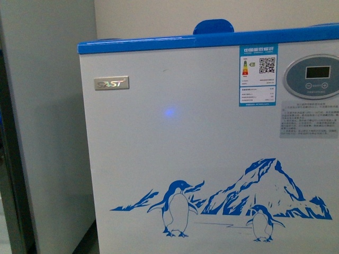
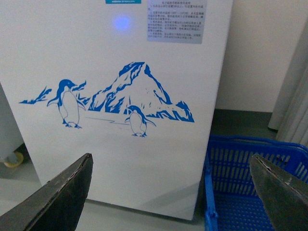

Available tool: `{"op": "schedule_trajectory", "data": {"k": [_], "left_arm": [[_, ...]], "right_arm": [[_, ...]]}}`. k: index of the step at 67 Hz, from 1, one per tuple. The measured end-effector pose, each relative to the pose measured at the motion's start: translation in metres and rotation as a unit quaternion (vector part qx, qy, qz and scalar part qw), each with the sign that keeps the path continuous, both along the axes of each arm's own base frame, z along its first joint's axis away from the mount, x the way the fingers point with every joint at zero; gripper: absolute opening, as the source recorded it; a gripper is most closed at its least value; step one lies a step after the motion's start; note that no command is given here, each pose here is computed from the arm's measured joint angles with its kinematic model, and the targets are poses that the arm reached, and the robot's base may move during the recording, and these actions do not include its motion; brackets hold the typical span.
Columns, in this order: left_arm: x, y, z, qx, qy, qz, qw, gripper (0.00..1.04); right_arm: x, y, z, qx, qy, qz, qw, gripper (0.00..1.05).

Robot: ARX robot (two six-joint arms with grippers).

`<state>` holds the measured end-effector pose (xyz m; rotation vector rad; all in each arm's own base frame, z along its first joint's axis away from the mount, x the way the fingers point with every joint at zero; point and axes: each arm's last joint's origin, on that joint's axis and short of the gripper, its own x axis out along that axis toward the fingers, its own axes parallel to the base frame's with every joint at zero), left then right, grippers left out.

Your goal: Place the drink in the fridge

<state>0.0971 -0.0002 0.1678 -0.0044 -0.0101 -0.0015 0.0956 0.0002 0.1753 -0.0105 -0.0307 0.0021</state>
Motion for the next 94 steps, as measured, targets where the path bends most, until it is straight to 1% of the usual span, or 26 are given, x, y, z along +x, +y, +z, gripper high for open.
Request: {"op": "schedule_trajectory", "data": {"k": [23,25,26,28,29,31,35,38,42,47,52,57,67,73,83,90,94], "left_arm": [[0.0,0.0,0.0,0.0,0.001,0.0,1.0,0.97],[0.0,0.0,0.0,0.0,0.001,0.0,1.0,0.97],[0.0,0.0,0.0,0.0,0.001,0.0,1.0,0.97],[0.0,0.0,0.0,0.0,0.001,0.0,1.0,0.97],[0.0,0.0,0.0,0.0,0.001,0.0,1.0,0.97],[0.0,0.0,0.0,0.0,0.001,0.0,1.0,0.97],[0.0,0.0,0.0,0.0,0.001,0.0,1.0,0.97],[0.0,0.0,0.0,0.0,0.001,0.0,1.0,0.97],[0.0,0.0,0.0,0.0,0.001,0.0,1.0,0.97],[0.0,0.0,0.0,0.0,0.001,0.0,1.0,0.97],[0.0,0.0,0.0,0.0,0.001,0.0,1.0,0.97],[0.0,0.0,0.0,0.0,0.001,0.0,1.0,0.97],[0.0,0.0,0.0,0.0,0.001,0.0,1.0,0.97],[0.0,0.0,0.0,0.0,0.001,0.0,1.0,0.97],[0.0,0.0,0.0,0.0,0.001,0.0,1.0,0.97],[0.0,0.0,0.0,0.0,0.001,0.0,1.0,0.97],[0.0,0.0,0.0,0.0,0.001,0.0,1.0,0.97]], "right_arm": [[0.0,0.0,0.0,0.002,0.005,-0.003,1.0,0.98],[0.001,-0.001,-0.003,0.015,0.03,-0.034,0.999,0.98],[0.001,-0.001,-0.003,0.03,0.06,-0.063,0.996,0.98],[0.002,-0.001,-0.004,0.041,0.097,-0.099,0.99,0.98],[0.004,-0.004,-0.007,0.046,0.142,-0.145,0.978,0.98],[0.009,-0.011,-0.011,0.059,0.189,-0.202,0.959,0.98],[0.017,-0.021,-0.016,0.072,0.221,-0.236,0.944,0.98],[0.029,-0.04,-0.015,0.095,0.233,-0.254,0.934,0.98],[0.041,-0.063,-0.009,0.094,0.227,-0.274,0.93,0.98],[0.059,-0.099,-0.001,0.069,0.222,-0.295,0.927,0.98],[0.074,-0.131,-0.005,0.047,0.241,-0.303,0.921,0.98],[0.09,-0.164,-0.024,0.019,0.286,-0.313,0.905,0.98],[0.116,-0.202,-0.073,0.001,0.381,-0.288,0.879,0.98],[0.13,-0.216,-0.1,-0.006,0.419,-0.278,0.865,0.98],[0.15,-0.234,-0.142,-0.025,0.463,-0.282,0.84,0.98],[0.159,-0.246,-0.177,-0.03,0.496,-0.288,0.819,0.98],[0.163,-0.251,-0.192,-0.034,0.508,-0.288,0.811,0.98]]}}
